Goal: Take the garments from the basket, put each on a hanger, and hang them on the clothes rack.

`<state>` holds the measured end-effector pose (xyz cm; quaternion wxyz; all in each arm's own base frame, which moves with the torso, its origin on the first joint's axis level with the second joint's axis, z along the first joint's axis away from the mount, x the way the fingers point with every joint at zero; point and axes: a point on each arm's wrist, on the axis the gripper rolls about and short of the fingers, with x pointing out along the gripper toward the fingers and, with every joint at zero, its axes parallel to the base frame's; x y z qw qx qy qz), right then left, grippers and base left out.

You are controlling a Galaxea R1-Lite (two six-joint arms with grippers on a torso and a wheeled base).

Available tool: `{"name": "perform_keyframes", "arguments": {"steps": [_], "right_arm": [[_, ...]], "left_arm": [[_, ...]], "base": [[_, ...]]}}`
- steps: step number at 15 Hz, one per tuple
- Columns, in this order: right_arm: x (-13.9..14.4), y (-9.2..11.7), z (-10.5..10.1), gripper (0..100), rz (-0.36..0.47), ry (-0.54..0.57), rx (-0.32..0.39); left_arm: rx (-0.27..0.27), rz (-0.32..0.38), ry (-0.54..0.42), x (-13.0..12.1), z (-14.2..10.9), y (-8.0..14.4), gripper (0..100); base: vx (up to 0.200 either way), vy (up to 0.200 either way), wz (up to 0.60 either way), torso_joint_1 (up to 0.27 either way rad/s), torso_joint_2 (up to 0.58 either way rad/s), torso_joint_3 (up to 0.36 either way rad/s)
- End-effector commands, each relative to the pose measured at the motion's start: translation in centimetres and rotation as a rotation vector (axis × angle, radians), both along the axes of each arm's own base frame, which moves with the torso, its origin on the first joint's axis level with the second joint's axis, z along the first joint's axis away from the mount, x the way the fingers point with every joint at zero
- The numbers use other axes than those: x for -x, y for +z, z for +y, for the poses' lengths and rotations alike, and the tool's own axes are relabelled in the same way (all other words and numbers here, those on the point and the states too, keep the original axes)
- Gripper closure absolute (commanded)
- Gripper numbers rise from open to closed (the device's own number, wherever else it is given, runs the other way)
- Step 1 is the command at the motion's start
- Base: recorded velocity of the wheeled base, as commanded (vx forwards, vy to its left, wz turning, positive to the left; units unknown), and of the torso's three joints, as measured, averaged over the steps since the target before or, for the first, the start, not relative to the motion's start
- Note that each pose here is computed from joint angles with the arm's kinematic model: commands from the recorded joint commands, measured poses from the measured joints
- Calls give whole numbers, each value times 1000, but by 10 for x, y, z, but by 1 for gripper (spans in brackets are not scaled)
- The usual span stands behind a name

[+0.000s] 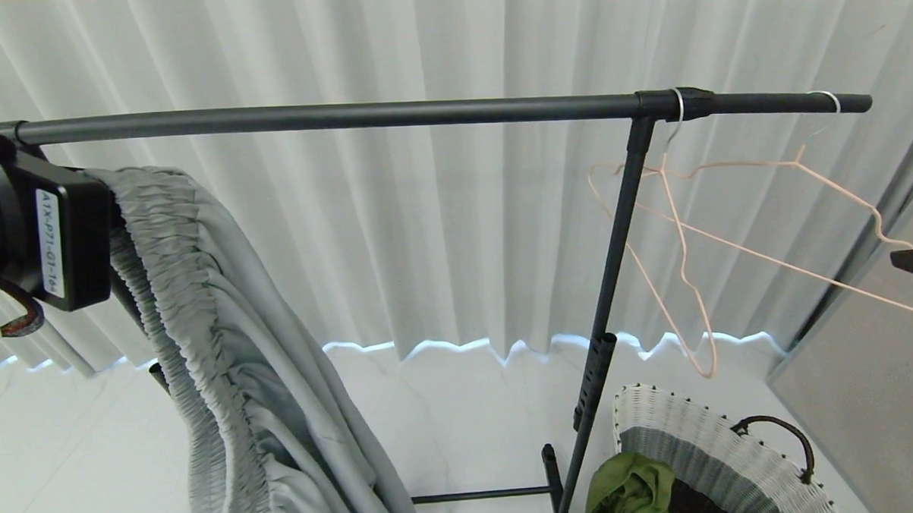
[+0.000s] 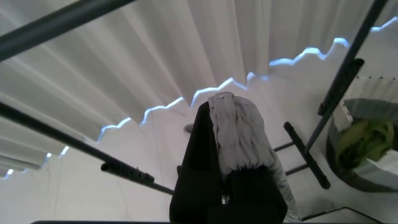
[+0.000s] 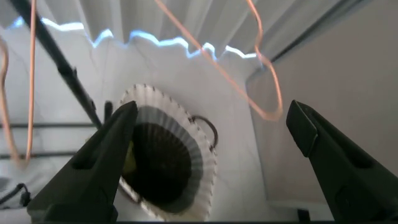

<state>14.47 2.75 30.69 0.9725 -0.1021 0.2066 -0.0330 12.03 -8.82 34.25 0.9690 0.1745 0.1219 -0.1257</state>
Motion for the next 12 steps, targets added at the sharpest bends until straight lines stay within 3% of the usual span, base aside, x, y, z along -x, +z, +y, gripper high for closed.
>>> {"name": "perform_keyframes", "arguments": {"steps": [1,3,7,12], "right_arm": [[-8,-6,-5,0,10,-14,-10],[-26,-10,-22,0,-3,-13,-21],[-69,-27,-70,0,-17,17,77],[-118,-52,-87,0,-15,68,51]], "left_arm": [[-5,5,1,-1,-1,-2,100],[-8,9,1,-1,0,-3,100],[-9,10,1,0,0,-4,100],[-9,12,4,4,4,-7,100]], "base": [[0,0,0,0,0,0],[0,0,0,0,0,0],[0,0,0,0,0,0],[0,0,0,0,0,0]]}}
